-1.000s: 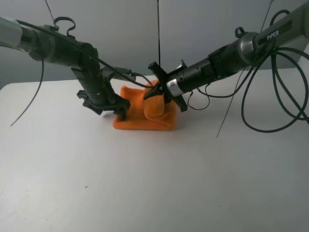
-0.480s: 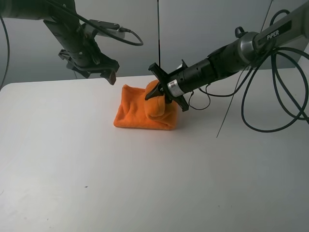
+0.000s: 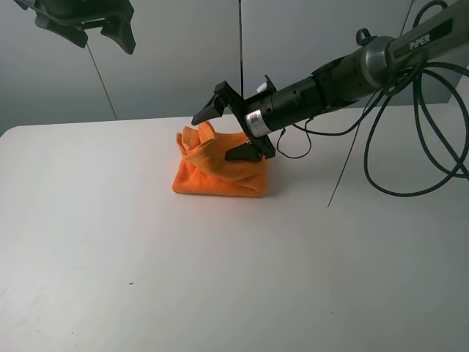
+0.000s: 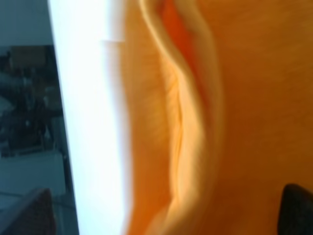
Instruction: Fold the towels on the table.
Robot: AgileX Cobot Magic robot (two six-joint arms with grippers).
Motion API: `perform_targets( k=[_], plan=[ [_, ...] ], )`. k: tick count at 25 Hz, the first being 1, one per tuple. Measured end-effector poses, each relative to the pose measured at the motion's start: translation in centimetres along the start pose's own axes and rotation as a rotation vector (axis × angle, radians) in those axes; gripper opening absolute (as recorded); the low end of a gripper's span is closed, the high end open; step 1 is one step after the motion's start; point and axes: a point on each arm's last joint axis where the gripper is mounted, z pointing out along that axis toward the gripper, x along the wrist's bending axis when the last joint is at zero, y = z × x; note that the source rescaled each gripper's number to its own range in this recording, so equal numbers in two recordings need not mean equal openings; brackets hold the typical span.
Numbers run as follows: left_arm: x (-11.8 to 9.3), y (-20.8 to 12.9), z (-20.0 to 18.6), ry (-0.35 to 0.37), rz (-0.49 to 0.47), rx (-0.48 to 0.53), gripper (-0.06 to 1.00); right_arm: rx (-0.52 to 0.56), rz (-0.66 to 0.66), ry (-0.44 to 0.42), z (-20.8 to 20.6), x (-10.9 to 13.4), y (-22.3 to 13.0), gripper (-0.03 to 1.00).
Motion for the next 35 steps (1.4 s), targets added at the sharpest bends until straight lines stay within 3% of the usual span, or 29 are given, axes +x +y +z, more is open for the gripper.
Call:
perform_targets(
  k=[4,10,20,23,29,32,35],
  plan=[
    [1.0,0.0,-0.8,0.015,-0.021,0.021,1.0,0.01,-0.014,0.027,1.0,1.5,-1.1,1.0],
    [1.0,-0.3,-0.8,0.01,-0.025,0.056,1.0,0.017,-0.075,-0.013,3.4,2.8,-3.4,1.0],
    [0.9,-0.4,-0.8,0.002,-0.03,0.06,1.0,0.015,-0.077,-0.071,5.1,1.2,-3.9,1.0],
    [0.9,-0.4,-0.8,0.002,-0.03,0.064,1.0,0.026,-0.112,-0.048,4.7,1.9,-4.0,1.0],
    [1.0,-0.4,-2.8,0.002,-0.033,0.038,1.0,-0.038,-0.314,-0.009,-0.5,6.8,-3.1,1.0],
    [1.8,-0.7,-5.1,0.003,-0.057,0.022,1.0,-0.053,-0.405,-0.09,-4.2,7.0,-1.8,1.0],
    [3.3,-1.4,-6.9,0.019,-0.099,0.018,1.0,-0.081,-0.421,-0.274,-8.9,5.8,-0.5,1.0]
  ],
)
